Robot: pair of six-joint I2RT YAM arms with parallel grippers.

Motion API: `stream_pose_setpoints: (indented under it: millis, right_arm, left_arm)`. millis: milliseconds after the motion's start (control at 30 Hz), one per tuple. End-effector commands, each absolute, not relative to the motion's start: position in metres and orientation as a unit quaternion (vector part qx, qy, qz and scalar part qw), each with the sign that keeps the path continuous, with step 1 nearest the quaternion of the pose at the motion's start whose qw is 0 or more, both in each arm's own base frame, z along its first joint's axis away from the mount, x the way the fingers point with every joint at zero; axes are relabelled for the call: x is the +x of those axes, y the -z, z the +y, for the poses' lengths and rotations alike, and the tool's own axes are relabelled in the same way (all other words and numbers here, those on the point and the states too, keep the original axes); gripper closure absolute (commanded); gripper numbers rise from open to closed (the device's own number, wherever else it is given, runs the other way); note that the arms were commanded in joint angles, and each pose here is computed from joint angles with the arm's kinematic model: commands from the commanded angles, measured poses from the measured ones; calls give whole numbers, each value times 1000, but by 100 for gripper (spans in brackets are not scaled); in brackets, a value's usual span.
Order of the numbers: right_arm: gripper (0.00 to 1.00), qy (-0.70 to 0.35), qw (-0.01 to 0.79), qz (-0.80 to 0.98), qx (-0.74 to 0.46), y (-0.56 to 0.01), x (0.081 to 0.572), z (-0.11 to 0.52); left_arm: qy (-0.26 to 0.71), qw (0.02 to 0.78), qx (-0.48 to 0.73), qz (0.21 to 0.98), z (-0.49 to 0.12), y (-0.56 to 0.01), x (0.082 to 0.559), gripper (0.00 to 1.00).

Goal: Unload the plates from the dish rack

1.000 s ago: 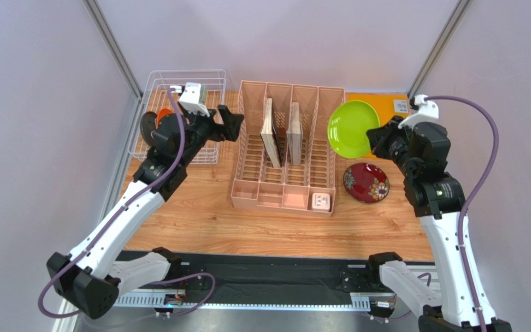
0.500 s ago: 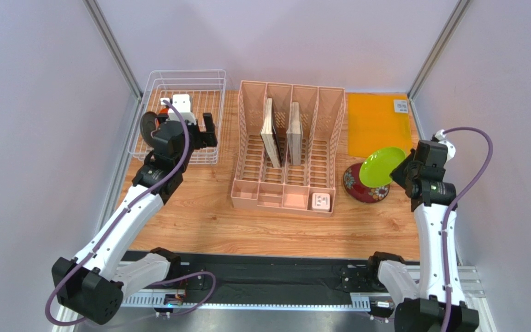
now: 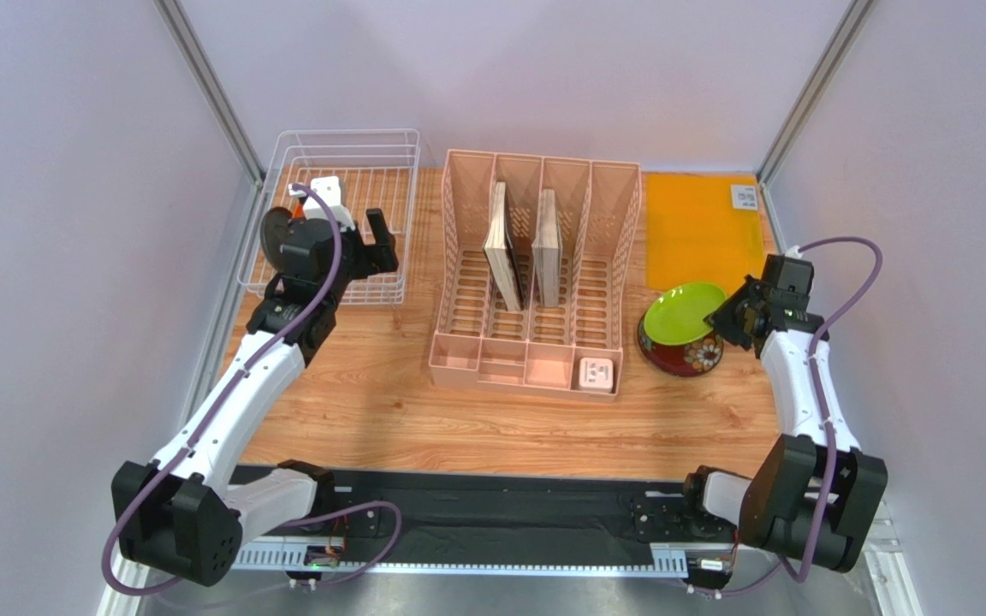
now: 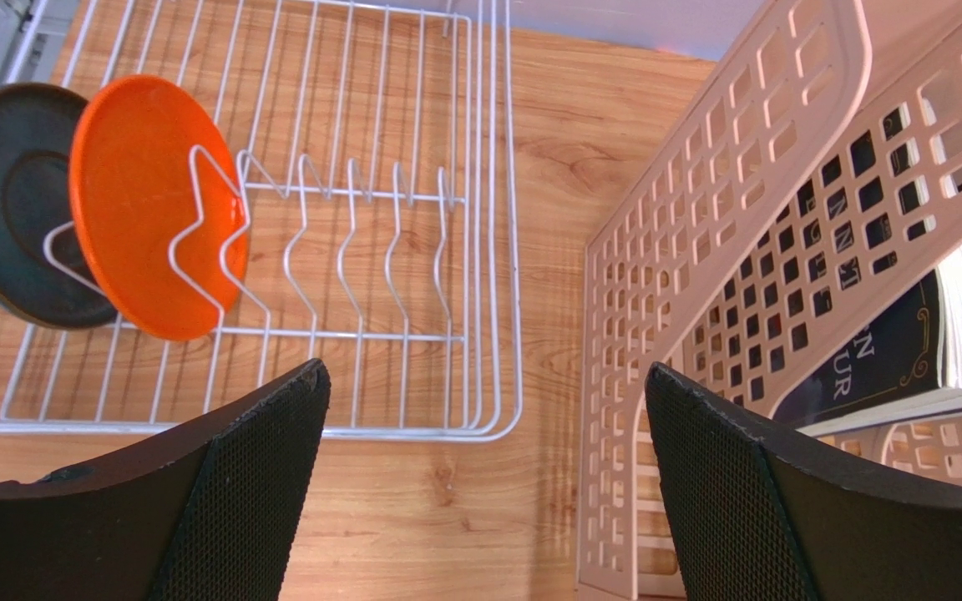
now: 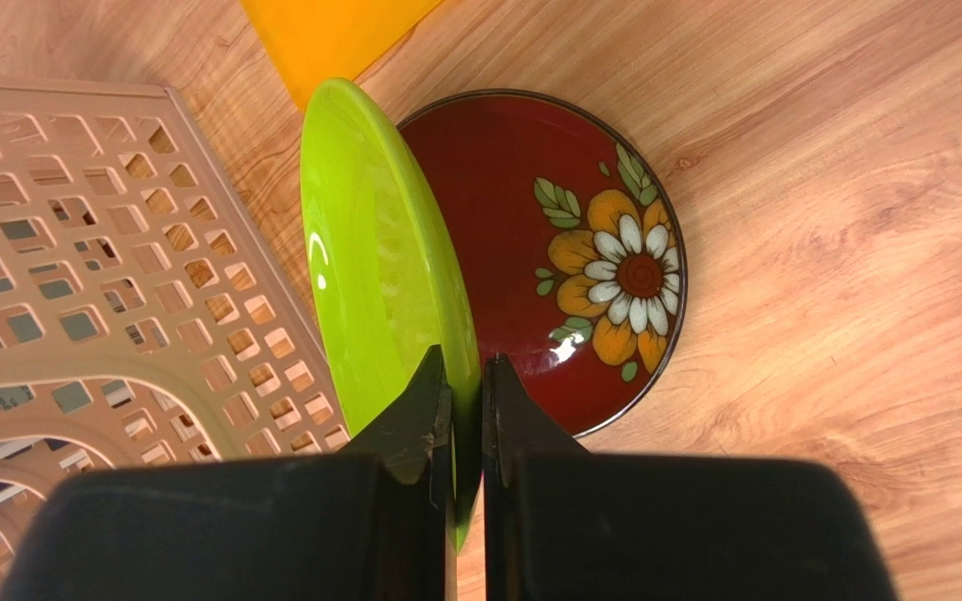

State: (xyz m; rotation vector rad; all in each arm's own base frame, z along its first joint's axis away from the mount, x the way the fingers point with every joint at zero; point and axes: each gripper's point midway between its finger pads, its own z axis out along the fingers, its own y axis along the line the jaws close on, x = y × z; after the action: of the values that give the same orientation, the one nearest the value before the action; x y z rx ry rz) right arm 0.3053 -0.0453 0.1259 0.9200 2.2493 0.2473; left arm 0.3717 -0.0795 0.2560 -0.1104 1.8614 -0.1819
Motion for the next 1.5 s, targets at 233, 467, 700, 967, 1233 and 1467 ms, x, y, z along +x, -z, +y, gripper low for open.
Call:
stream_pose_setpoints:
  millis: [233, 467, 700, 967, 1233, 1467]
  right_arm:
    - [100, -95, 340, 853, 383, -121, 318, -51]
    - [100, -84, 303, 868, 385, -99, 309, -50]
    - [86, -73, 283, 876, 385, -83, 302, -51]
    - [63, -62, 254, 886, 382, -68, 290, -50]
    - [46, -62, 253, 888, 380, -67, 289, -50]
    - [34, -35, 262, 885, 384, -76, 292, -61]
  left_arm:
    - [101, 586, -56, 802, -81, -253, 377, 0]
    - [116, 580, -59, 804, -83, -250, 381, 0]
    - [128, 576, -58, 805, -87, -248, 382, 0]
    - [135, 573, -57, 806, -89, -245, 381, 0]
    - [132, 573, -58, 807, -86, -243, 381, 0]
    - [81, 577, -78, 809, -64, -238, 390, 0]
